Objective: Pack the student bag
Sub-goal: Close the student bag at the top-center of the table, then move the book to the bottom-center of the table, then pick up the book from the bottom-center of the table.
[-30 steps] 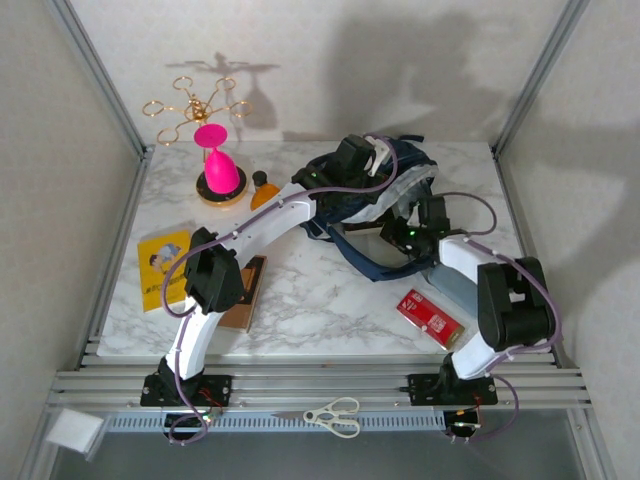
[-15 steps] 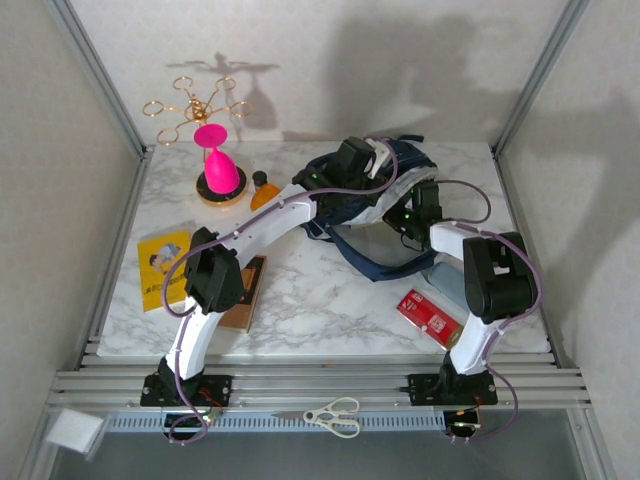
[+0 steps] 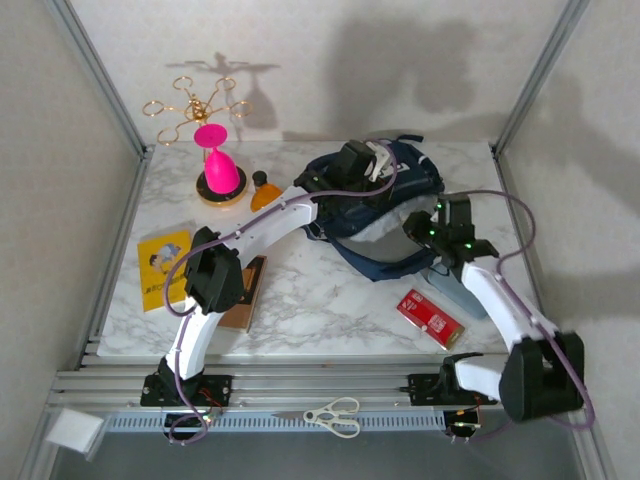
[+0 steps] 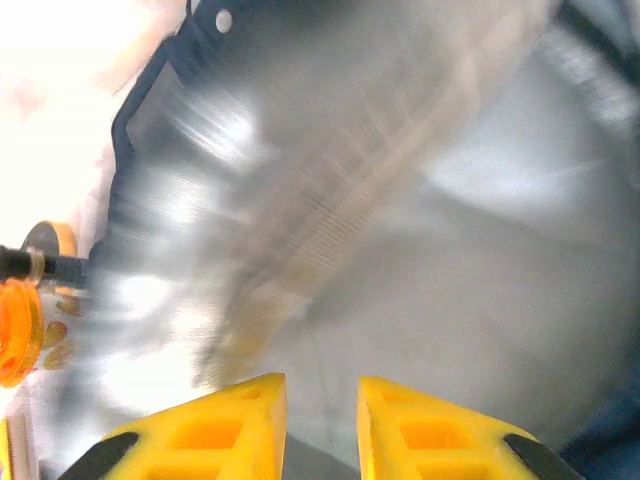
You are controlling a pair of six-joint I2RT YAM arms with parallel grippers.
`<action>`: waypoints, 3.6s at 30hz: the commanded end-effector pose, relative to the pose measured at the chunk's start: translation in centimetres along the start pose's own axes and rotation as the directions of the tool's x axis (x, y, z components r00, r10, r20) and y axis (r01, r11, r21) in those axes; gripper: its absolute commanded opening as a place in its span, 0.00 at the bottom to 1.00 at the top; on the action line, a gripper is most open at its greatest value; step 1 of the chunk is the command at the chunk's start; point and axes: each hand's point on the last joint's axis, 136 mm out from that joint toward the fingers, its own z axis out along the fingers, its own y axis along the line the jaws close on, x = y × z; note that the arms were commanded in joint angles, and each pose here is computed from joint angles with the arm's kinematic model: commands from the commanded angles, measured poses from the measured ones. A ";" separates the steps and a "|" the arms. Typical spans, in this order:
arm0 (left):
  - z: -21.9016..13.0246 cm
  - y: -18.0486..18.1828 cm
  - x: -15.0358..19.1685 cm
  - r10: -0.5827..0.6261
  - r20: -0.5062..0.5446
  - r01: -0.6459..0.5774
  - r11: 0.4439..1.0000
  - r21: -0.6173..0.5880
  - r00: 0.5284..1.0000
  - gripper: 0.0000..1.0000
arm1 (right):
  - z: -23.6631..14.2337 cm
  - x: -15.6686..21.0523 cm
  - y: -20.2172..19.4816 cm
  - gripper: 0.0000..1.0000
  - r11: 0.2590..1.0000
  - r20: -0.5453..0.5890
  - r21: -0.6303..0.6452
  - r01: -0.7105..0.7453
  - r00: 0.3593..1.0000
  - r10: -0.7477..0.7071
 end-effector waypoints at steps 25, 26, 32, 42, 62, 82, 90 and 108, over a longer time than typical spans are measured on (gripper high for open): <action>-24.5 25.7 24.3 -0.696 0.373 0.759 0.390 -0.521 0.614 0.71 | 1.7 21.0 13.0 0.69 0.905 -0.370 -0.359 0.227 0.856 -0.361; -24.3 26.2 24.7 -0.695 0.367 0.753 0.389 -0.531 0.618 0.72 | 2.0 21.3 13.0 0.70 0.906 -0.372 -0.356 0.231 0.854 -0.364; -23.9 30.0 28.4 -0.686 0.328 0.664 0.301 -0.684 0.649 0.77 | 2.6 22.3 12.8 0.70 0.909 -0.389 -0.351 0.223 0.849 -0.358; -22.3 29.0 32.6 -0.766 0.247 0.672 0.303 -0.676 0.593 0.87 | 2.8 22.4 11.9 0.73 0.922 -0.397 -0.317 0.223 0.851 -0.342; -23.2 21.0 39.1 -0.831 0.177 0.678 0.286 -0.678 0.527 0.99 | 2.7 28.9 10.2 0.81 0.929 -0.590 -0.324 0.178 0.730 -0.345; -21.6 14.9 36.9 -0.836 0.120 0.750 0.404 -0.524 0.535 0.84 | 4.1 32.1 13.1 0.67 0.899 -0.635 -0.375 0.224 0.645 -0.426; -20.7 13.9 38.0 -0.849 0.069 0.764 0.432 -0.479 0.523 0.67 | 5.6 32.9 12.6 0.60 0.891 -0.645 -0.354 0.284 0.616 -0.452; -20.3 14.4 38.2 -0.819 0.065 0.725 0.463 -0.510 0.570 0.50 | 2.6 31.6 15.0 0.36 0.835 -0.592 -0.459 0.304 0.595 -0.543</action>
